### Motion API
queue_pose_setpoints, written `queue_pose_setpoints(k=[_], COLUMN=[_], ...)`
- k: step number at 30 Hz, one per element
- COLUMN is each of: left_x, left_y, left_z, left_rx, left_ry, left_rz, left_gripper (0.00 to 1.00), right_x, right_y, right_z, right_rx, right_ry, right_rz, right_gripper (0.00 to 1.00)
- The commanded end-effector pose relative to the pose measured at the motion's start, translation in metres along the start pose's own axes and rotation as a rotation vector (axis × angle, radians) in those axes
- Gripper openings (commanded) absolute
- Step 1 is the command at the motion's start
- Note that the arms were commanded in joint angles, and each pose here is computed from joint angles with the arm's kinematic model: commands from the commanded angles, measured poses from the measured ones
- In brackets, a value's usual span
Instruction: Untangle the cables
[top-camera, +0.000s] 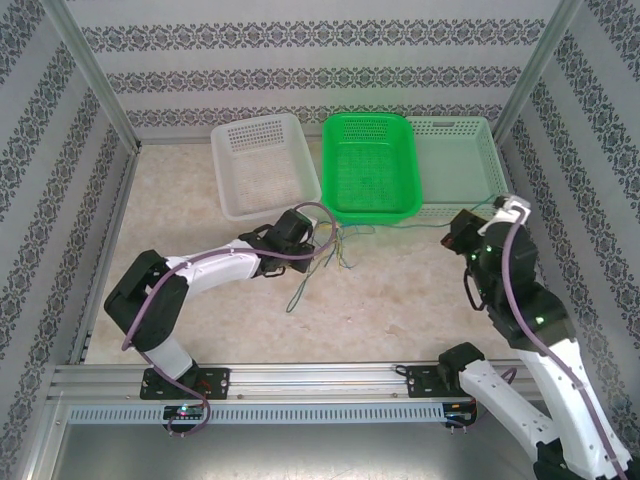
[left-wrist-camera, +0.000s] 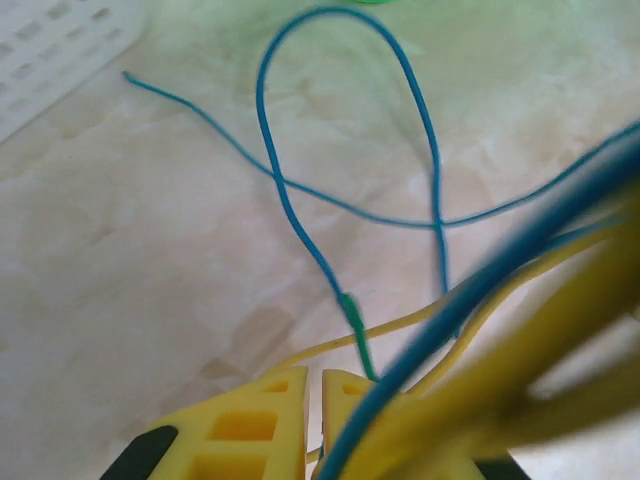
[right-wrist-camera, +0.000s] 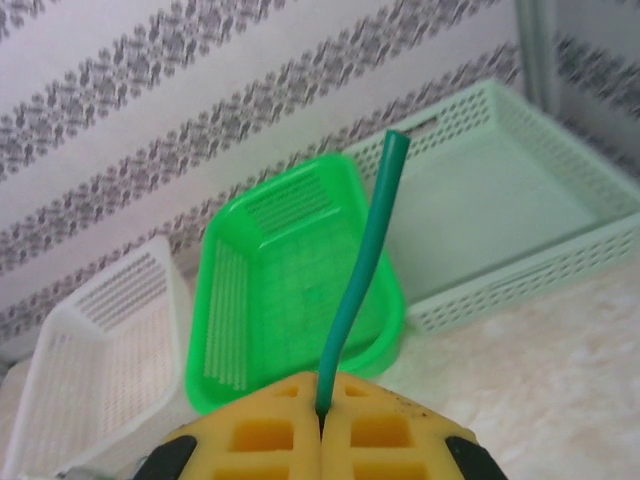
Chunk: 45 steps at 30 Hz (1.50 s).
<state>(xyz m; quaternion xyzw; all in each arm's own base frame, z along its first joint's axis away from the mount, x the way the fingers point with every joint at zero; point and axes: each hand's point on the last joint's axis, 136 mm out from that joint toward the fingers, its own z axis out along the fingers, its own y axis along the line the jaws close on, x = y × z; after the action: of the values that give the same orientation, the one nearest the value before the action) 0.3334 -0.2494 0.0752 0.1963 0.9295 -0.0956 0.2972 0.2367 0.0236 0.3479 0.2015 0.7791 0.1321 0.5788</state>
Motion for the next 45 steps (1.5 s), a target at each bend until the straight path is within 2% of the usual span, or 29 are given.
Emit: queue_pose_setpoints(k=[1,5,10,14,17,21,23,26,32,36,41,43,45], left_x=[0.021,0.026,0.023,0.019,0.022,0.034,0.039,0.044,0.036,0.027,0.032,0.035,0.035], left_y=[0.018,0.023,0.028,0.027,0.031,0.048,0.056,0.06,0.062,0.061,0.068,0.071,0.073], left_z=[-0.001,-0.003,-0.01,-0.018,-0.018,-0.015,-0.013,-0.01,-0.012,-0.02,-0.021,-0.019,-0.018], left_rx=[-0.066,-0.085,-0.111,-0.097,-0.119,-0.215,-0.258,-0.283,-0.304,-0.3,-0.339,-0.358,-0.375], left_ry=[0.065,0.077,0.05,0.02,0.036,0.082,0.101,0.128,0.137,0.105,0.131,0.141,0.147], left_rz=[0.013,0.029,0.063,0.11,0.138,0.15,0.153,0.167,0.192,0.189,0.209,0.208,0.203], left_gripper=[0.11,0.09,0.08,0.1,0.09,0.06,0.05,0.05,0.03,0.04,0.08,0.14,0.2], right_x=[-0.01,-0.013,0.028,0.046,0.035,-0.012,-0.029,-0.031,0.017,0.026,0.005,0.009,0.029], right_y=[-0.026,-0.026,-0.021,-0.025,-0.035,-0.05,-0.053,-0.051,-0.023,-0.025,-0.046,-0.049,-0.055], right_z=[-0.013,-0.015,0.007,0.014,0.006,-0.026,-0.039,-0.04,0.002,0.013,-0.004,-0.007,-0.003], right_rx=[0.127,0.11,0.066,0.035,0.08,0.181,0.218,0.246,0.105,0.1,0.218,0.226,0.236], right_ry=[-0.027,-0.045,0.088,0.092,0.038,-0.084,-0.106,-0.043,0.177,0.173,0.1,0.118,0.196], right_rz=[-0.094,-0.071,-0.038,0.022,0.008,-0.054,-0.092,-0.156,-0.217,-0.193,-0.255,-0.276,-0.279], right_gripper=[0.0,0.0,0.0,0.0,0.0,0.0,0.0,0.0,0.0,0.0,0.0,0.0,0.0])
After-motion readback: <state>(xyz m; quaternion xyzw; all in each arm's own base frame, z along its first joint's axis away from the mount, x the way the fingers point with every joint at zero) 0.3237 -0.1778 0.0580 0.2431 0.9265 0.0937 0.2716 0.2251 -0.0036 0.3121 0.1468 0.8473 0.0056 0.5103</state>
